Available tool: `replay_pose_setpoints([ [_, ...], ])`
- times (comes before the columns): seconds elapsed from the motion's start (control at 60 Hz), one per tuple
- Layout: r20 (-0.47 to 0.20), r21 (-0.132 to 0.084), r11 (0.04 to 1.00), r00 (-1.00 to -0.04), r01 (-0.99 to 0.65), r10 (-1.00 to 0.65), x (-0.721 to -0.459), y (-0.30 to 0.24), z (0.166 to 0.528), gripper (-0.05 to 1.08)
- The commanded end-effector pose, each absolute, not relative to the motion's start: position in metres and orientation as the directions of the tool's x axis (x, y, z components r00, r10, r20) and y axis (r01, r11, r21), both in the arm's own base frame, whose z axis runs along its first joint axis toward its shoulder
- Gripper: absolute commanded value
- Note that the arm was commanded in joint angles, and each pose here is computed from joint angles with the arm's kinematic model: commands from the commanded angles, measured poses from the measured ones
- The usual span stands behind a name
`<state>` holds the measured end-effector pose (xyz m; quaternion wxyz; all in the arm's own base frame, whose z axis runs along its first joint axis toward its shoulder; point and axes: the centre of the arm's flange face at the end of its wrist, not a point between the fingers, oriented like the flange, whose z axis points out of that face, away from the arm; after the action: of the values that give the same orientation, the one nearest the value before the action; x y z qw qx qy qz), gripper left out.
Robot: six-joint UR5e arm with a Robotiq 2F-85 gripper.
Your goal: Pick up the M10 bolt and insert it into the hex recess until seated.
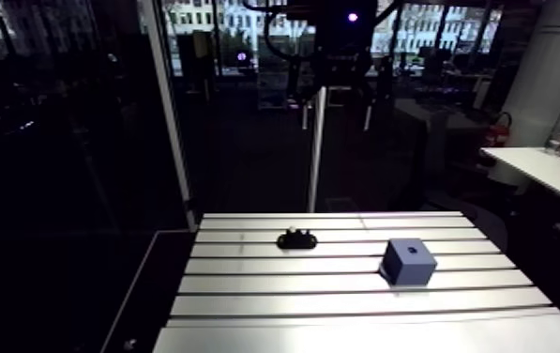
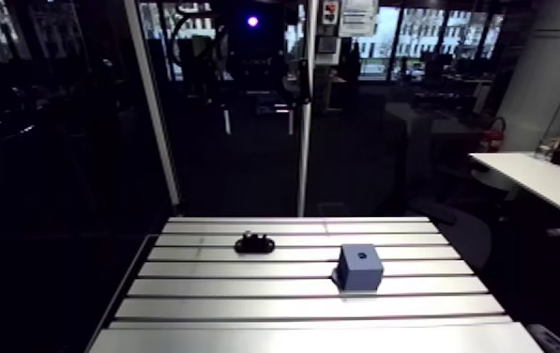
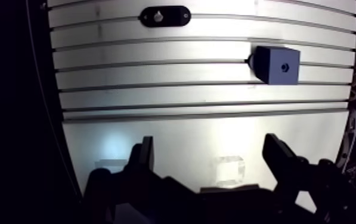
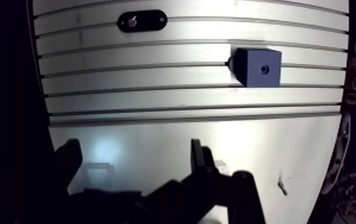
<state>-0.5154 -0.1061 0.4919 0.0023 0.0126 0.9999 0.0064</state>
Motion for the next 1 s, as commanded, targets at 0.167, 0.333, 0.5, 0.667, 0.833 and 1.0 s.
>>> replay_pose_setpoints([
  [0.167,0.014,0.057,0.989,-0.991,-0.134,-0.135,-0.5290,-0.1679,0.5462,0.01],
  [0.333,0.014,0.057,0.989,-0.991,-0.136,-0.137,-0.5288,-0.1688,0.5460,0.01],
  [0.5,0.011,0.057,0.989,-0.991,-0.136,-0.137,-0.5293,-0.1688,0.5451,0.01],
  [0.667,0.012,0.057,0.989,-0.991,-0.134,-0.135,-0.5290,-0.1679,0.5458,0.01],
  [0.833,0.017,0.060,0.989,-0.991,-0.134,-0.135,-0.5278,-0.1676,0.5483,0.01],
  [1.0,0.019,0.067,0.989,-0.991,-0.131,-0.132,-0.5272,-0.1660,0.5440,0.01],
])
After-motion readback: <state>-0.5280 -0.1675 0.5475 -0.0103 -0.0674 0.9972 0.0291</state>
